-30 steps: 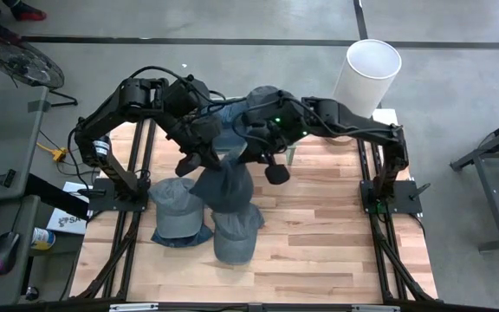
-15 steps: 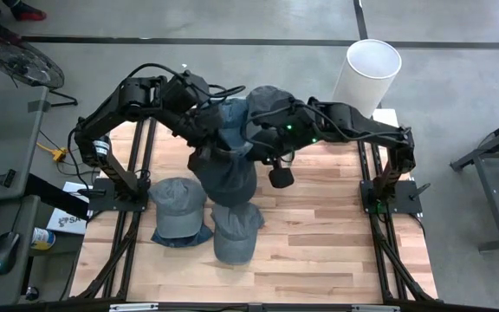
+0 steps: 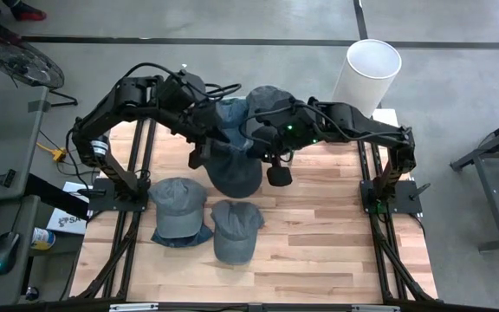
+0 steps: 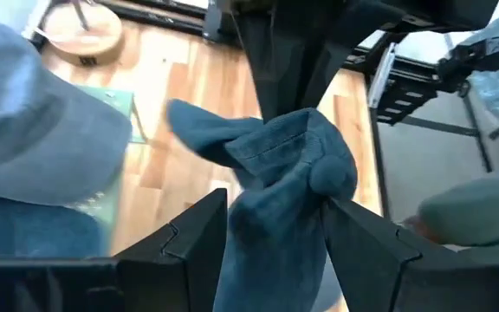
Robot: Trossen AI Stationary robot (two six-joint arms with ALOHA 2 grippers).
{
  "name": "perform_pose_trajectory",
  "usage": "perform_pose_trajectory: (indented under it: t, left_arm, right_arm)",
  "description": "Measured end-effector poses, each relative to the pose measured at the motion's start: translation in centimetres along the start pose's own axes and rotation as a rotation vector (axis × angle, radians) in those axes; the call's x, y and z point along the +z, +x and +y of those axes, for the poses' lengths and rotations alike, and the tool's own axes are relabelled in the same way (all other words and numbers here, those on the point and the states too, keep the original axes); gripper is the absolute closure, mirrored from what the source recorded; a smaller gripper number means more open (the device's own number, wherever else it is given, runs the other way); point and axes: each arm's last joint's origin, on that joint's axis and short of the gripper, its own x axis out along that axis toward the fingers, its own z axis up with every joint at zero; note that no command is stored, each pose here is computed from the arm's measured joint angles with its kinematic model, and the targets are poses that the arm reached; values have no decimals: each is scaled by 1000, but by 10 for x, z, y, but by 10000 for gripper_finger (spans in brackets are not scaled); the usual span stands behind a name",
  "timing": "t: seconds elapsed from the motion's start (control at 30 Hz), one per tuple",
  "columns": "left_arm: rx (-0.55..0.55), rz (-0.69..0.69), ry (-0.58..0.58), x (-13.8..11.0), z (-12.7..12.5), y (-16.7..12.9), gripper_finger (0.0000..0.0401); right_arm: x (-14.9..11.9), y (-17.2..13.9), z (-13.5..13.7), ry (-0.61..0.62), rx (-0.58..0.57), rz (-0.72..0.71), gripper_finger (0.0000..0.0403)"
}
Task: Pick & Place hat
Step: Stack the right blue cap on the blue cap on the shelf
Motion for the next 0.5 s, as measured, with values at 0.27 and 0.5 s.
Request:
perform_pose_trajectory:
  t: [0.27, 0.5]
  left_arm:
    - [13, -9, 54, -1, 0, -4, 217]
    - [44, 8, 132, -2, 1, -4, 217]
  right_arm:
    - [0, 0, 0, 21, -5, -2, 403]
    - [0, -2, -1, 35, -26, -1, 403]
